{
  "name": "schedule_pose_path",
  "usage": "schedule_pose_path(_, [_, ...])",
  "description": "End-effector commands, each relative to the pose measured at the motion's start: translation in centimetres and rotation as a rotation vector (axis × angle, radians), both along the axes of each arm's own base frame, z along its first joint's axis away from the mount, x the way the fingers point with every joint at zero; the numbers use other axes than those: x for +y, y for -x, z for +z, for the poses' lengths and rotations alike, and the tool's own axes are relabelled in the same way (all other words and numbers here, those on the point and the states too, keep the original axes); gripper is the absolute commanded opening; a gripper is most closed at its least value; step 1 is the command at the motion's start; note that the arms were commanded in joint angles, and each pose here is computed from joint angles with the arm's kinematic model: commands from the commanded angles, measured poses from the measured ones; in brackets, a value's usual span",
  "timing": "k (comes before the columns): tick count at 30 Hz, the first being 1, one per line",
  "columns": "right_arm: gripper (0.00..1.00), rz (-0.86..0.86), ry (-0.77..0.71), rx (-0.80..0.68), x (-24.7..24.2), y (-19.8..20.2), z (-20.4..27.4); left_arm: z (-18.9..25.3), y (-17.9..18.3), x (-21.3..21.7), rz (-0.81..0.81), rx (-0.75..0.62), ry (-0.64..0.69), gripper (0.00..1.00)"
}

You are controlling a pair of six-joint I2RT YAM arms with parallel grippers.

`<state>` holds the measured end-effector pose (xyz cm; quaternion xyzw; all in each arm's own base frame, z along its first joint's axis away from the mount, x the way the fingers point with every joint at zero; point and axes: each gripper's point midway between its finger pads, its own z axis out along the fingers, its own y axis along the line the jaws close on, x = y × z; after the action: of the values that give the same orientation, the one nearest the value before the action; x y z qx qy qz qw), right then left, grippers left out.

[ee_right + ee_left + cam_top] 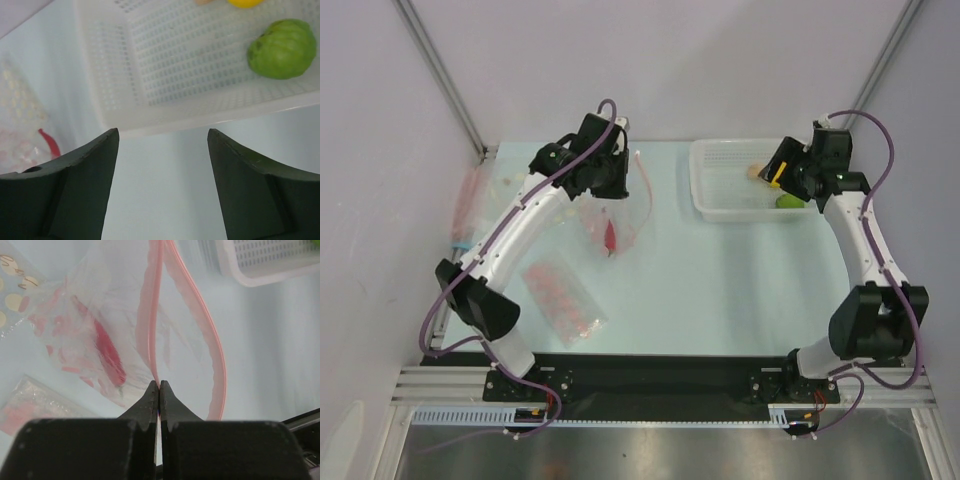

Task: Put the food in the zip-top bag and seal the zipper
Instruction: Pick up the fake fruit from the bin.

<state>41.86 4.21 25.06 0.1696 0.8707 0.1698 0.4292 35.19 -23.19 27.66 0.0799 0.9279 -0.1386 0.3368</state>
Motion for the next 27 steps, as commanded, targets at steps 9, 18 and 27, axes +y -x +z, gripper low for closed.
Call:
schedule_pose_path(9, [0.8,-0.228,0.113,0.02,-8.9,-9.5,-4.6,-4.6,-0.8,-2.5,-0.084,0.034,0.031,0.0])
schedule_pose_path(18, [0.78,-0.265,0.154,0.033,-10.6,-14.9,-7.6,-4.3,-0.7,-3.7,-0.118,0.043,0.07,0.0])
schedule_pose_path(27, [0.73,-0.269,0.214,0.044,-11.5,-19.1,-10.4,-3.8,-1.1,-4.0,-0.105,0.041,0.066,0.0])
